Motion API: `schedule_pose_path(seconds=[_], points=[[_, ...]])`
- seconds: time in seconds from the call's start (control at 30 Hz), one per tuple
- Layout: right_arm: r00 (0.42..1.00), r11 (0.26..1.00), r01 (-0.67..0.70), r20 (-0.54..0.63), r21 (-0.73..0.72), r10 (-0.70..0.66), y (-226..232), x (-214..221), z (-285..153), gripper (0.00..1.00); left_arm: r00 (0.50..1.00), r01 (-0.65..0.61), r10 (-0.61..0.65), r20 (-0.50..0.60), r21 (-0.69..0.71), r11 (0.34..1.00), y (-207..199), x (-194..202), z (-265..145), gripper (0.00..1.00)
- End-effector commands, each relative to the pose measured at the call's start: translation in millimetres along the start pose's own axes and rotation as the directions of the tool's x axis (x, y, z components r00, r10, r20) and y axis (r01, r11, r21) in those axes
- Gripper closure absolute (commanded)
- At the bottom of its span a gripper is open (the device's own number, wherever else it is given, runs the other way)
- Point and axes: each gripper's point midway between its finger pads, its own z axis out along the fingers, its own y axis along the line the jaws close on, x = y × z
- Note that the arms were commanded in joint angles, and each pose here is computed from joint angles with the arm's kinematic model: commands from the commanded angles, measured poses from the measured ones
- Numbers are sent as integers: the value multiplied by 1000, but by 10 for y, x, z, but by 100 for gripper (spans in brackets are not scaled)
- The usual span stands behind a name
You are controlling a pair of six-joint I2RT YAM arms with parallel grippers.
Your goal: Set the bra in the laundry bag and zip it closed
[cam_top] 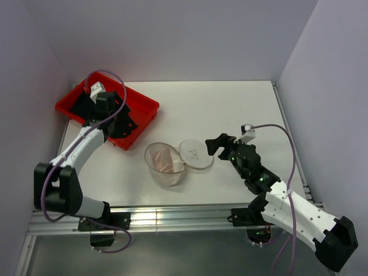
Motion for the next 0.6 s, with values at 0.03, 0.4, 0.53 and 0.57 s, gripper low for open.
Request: schedule_pose_path(seconds=[0.03, 0.4, 0.53, 0.57], points=[[997, 999, 18, 72, -27, -16, 24, -159, -62, 3, 993, -102, 106, 58, -71, 992, 24, -349, 376, 28], [997, 995, 21, 82, -96, -13, 139, -200, -127, 4, 879, -446, 427, -214, -50, 894, 334, 70, 1241, 27], [998, 994, 26, 61, -106, -20, 175, -167, -96, 4, 844, -498, 468, -263, -62, 865, 443, 125, 1389, 30], [998, 994, 29, 58, -106, -22, 174, -157, -87, 4, 833, -509, 473, -286, -62, 859, 481, 176, 1401, 32]])
